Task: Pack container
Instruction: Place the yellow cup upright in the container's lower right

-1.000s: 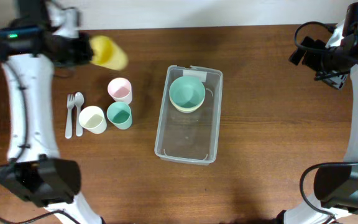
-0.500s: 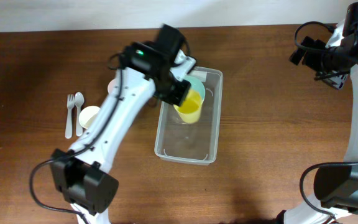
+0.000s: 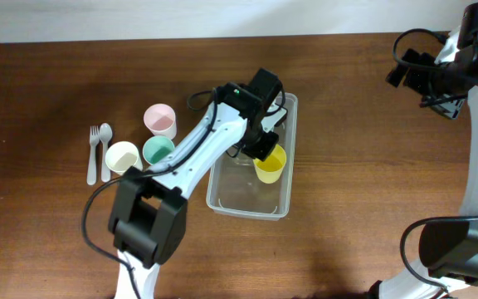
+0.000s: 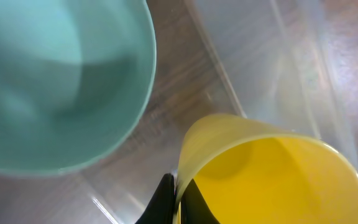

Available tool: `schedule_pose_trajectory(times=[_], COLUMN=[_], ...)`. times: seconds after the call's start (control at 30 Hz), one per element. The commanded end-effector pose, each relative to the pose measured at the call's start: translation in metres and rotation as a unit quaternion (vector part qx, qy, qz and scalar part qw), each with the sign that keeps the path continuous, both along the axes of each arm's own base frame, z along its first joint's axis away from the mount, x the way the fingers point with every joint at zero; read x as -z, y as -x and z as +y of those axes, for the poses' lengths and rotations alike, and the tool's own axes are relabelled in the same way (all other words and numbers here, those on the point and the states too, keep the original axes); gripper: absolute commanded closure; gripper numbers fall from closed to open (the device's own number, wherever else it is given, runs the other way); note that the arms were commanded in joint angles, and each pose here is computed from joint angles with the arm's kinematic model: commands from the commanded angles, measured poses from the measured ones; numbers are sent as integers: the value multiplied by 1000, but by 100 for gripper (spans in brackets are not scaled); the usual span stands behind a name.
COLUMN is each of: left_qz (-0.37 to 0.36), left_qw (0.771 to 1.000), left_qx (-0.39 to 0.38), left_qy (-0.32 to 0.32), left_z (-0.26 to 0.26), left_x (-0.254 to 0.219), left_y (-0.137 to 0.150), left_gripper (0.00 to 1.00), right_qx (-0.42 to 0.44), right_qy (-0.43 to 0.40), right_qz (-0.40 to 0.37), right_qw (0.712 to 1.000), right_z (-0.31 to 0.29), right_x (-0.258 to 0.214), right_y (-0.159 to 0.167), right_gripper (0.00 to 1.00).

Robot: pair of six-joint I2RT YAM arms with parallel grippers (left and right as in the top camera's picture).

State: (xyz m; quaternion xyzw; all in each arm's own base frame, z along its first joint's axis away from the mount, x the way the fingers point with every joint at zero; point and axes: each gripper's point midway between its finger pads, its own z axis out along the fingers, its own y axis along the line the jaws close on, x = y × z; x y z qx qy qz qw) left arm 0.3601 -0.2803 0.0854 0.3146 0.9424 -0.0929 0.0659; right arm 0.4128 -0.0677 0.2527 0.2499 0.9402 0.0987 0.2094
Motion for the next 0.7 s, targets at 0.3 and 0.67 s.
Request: schedule_pose_trajectory(times=[0.3,0.67], left_qz=[-16,-115], left_qw=[1000,976], left_qx=[-16,-175], left_qy=[4,-58], left_z=[12,157], left_x=[-55,-148], left_y=[-22,-88], left_gripper=[46,13], right_qx=[2,2], right_qy=[0,0], right_qz=[-2,-2], right_qw=[1000,1000], right_z=[1,1], right_x=[-2,-2], right_y=[-1,-1], right_gripper=[1,1])
